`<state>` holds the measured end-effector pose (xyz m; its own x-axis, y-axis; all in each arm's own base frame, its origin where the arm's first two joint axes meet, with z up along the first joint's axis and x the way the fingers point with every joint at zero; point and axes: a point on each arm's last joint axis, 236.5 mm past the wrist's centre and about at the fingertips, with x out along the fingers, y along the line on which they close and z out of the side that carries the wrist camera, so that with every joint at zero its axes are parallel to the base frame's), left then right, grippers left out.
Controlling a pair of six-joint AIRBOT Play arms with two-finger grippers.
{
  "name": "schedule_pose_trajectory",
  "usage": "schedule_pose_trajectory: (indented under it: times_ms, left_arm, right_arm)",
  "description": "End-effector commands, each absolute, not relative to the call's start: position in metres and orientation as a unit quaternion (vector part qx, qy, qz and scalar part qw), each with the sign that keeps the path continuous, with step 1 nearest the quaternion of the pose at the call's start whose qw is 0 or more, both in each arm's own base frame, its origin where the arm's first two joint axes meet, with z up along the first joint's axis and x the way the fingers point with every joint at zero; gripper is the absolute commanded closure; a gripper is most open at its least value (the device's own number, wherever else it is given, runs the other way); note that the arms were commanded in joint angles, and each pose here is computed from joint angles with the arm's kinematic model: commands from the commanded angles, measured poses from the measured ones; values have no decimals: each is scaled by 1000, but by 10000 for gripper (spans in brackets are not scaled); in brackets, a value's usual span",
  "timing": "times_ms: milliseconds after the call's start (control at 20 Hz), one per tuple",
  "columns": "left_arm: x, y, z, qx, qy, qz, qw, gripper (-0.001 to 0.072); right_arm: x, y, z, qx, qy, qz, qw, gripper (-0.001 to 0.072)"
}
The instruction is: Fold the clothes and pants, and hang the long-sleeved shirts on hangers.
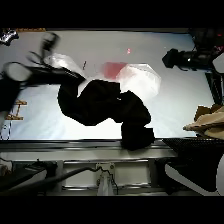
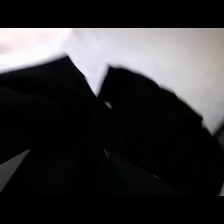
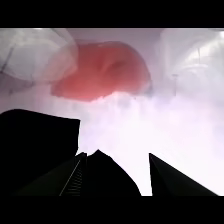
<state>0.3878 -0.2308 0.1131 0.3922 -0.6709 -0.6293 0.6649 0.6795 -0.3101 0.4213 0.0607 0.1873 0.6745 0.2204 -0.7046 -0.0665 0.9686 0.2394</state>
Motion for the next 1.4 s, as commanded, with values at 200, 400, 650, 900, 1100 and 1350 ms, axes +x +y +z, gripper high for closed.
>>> schedule_pose_trajectory:
  times_ms: [200, 400, 650, 900, 1100, 1350]
  left_arm:
    - [349, -330, -13, 94, 426, -514, 738, 220]
    - [321, -344, -43, 99, 466, -537, 696, 222]
    - [318, -342, -52, 83, 488, -529, 689, 693]
    - [328, -330, 56, 12, 443, -536, 719, 694]
    - [320, -322, 164, 7, 324, -543, 775, 695]
    - [304, -317, 204, 0, 286, -546, 788, 694]
  right_arm:
    - [384, 62, 126, 99, 478, 76, 870, 234]
    - [360, 60, 120, 97, 478, 74, 870, 234]
    - [332, 64, 101, 105, 500, 80, 856, 237]
    - [335, 72, 73, 122, 506, 89, 849, 463]
    - [349, 149, 83, 209, 483, 200, 826, 198]
    - [350, 206, 56, 282, 519, 149, 793, 195]
